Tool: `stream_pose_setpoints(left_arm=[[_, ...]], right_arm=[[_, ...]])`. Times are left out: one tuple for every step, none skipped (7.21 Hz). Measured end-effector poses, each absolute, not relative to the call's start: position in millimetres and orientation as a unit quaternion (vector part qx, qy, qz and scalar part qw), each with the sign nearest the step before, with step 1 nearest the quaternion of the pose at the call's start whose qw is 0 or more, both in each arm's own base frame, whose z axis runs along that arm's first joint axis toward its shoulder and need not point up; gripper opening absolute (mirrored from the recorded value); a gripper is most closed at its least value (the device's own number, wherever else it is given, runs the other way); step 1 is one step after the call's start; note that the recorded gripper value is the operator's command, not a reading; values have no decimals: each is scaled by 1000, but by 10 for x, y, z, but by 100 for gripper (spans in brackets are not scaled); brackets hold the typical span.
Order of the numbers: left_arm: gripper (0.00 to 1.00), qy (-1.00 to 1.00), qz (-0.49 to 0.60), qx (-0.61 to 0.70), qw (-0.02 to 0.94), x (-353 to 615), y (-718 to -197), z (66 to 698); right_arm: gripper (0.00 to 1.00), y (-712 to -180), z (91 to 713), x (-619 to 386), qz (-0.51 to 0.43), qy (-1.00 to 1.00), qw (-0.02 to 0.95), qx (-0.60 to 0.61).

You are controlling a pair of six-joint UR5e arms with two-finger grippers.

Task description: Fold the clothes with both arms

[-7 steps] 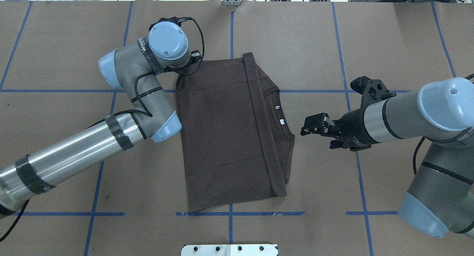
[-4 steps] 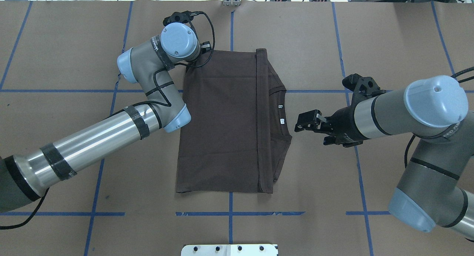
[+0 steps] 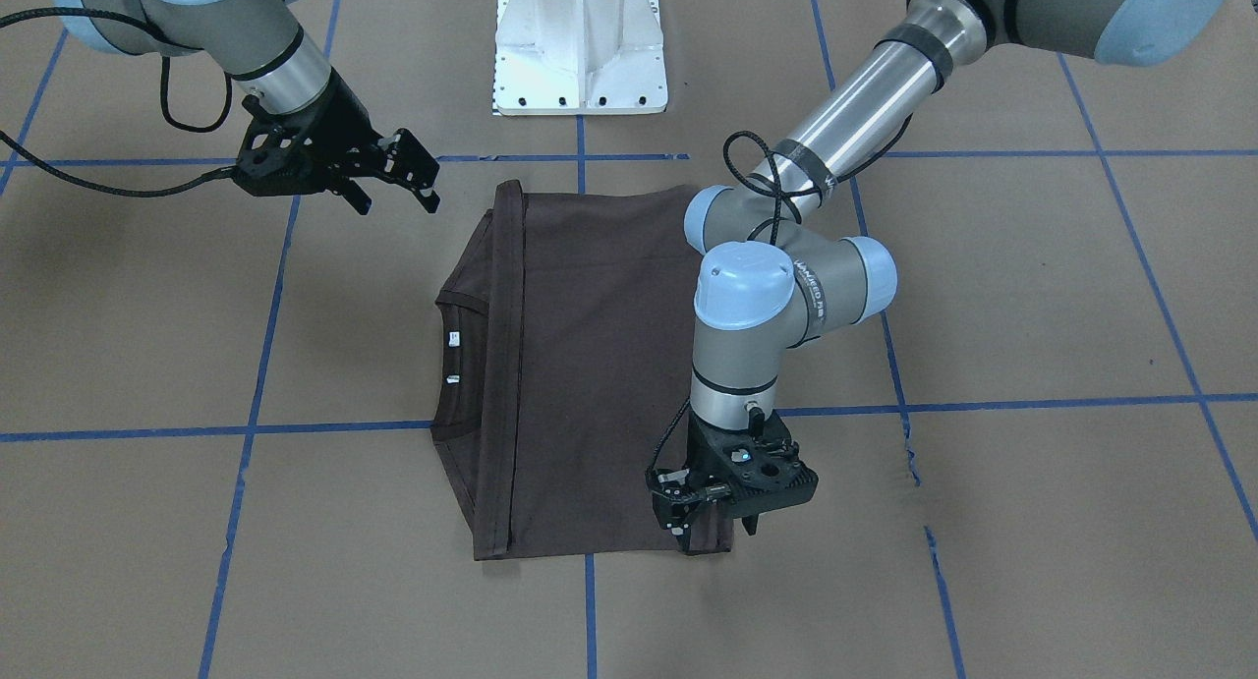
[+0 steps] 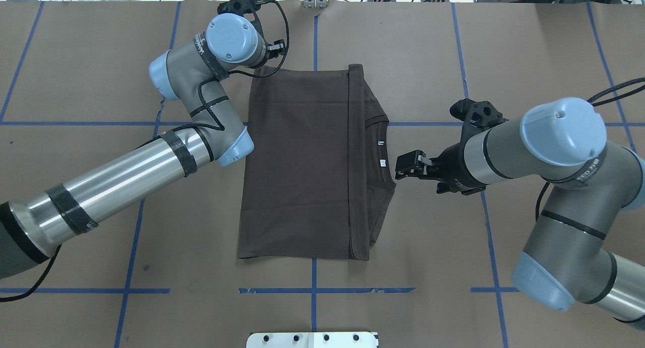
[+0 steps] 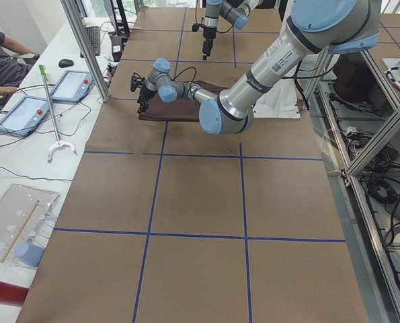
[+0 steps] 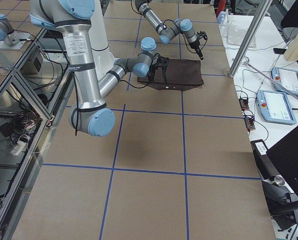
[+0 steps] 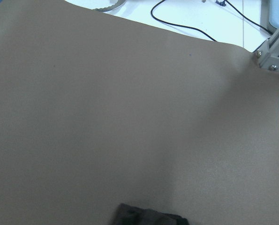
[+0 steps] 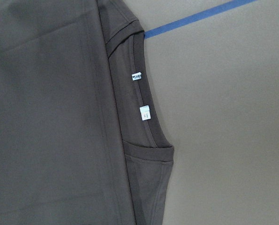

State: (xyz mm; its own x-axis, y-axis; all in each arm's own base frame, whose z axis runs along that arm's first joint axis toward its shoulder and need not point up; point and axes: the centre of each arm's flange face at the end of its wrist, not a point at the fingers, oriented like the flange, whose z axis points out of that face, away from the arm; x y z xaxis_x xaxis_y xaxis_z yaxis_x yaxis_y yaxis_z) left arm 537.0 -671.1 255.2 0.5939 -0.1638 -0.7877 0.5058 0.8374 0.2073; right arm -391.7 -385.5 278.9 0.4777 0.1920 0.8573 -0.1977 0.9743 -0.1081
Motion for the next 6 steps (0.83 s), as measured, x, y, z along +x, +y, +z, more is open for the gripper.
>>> stream_pose_setpoints(left_arm=[[100,416,-173,193,872,5245,-6562,2619],[100,417,-153,188,876,5041,-6335,2663],[100,413,-135,187,881,4811,-6078,2601],[100,409,-124,183,885,4616,-5804,2504],[100,409,-113,180,887,4483,-5502,2413],[100,412,-104,177,888,4393,-5267,2364]], right_arm=[[100,-3920,2656,-4106,100,-475,874,5],[100,-3965,2551,-4347,94,-453,886,5],[100,-3953,2515,-4624,88,-434,897,8],[100,-3874,2533,-4936,80,-414,907,14],[100,-3751,2565,-5263,71,-392,917,19],[100,-3639,2569,-5517,62,-373,925,18]])
